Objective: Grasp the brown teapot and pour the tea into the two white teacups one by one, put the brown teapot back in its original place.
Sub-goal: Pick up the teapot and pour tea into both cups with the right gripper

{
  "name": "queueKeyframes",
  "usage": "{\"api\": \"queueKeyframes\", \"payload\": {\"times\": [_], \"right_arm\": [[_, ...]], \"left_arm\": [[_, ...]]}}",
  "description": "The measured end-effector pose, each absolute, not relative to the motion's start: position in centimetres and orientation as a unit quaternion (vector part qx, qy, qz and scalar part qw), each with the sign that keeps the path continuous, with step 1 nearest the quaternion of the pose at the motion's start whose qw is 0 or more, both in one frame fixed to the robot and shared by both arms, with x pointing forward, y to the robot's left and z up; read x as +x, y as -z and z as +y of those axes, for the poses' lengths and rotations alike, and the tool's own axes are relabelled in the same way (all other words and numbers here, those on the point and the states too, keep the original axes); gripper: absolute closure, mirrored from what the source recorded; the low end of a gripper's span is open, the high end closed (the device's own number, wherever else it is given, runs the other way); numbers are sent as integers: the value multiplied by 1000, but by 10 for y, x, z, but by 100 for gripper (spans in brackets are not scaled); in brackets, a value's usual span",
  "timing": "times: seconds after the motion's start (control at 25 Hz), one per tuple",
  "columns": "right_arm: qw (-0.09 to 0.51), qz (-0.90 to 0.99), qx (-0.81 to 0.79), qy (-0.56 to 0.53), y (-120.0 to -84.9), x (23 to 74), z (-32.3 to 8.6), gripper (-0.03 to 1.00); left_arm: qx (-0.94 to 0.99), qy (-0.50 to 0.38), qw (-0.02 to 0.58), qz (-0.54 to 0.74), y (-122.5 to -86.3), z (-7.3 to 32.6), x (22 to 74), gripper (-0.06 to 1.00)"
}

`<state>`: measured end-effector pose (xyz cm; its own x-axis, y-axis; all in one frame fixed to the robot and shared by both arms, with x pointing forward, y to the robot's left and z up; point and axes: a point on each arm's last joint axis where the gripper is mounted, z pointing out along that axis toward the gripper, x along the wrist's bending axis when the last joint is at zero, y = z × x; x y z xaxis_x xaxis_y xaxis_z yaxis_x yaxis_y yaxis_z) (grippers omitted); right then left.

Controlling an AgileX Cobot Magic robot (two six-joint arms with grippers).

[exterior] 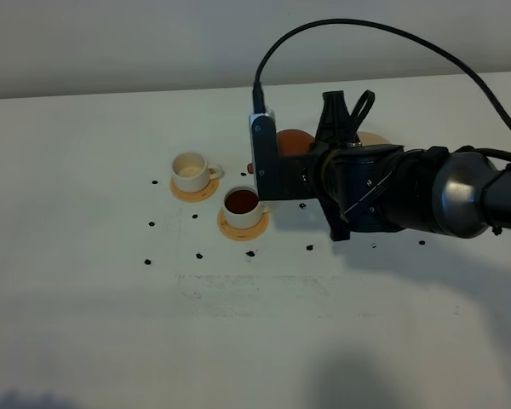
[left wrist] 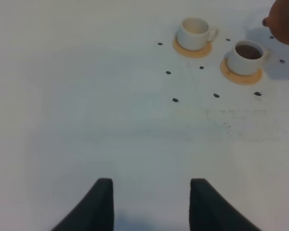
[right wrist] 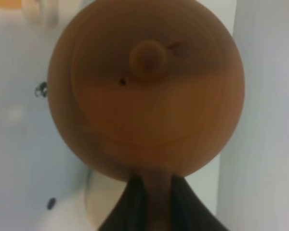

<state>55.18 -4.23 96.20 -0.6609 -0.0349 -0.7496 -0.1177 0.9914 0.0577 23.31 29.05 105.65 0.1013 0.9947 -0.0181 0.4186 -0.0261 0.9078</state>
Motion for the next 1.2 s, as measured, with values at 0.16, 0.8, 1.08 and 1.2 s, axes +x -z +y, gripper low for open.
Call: {"api": "queueKeyframes", "payload": {"times": [0.16,0.8,1.08,1.2], "right_arm": [[392,917,20,-71,-962,550,-44,87],[196,891,366,-184,-981,535,-66,87],[158,885,396,-186,-967,537,-64,87],[147,884,403,-189,-954,539,-59,87]], "left_arm": [[622,-356,405,568,-1057,290,233,52],[622,-356,405,568,-1057,290,233,52],[622,-356,405,568,-1057,290,233,52],[622,-356,405,568,-1057,290,233,52]]}}
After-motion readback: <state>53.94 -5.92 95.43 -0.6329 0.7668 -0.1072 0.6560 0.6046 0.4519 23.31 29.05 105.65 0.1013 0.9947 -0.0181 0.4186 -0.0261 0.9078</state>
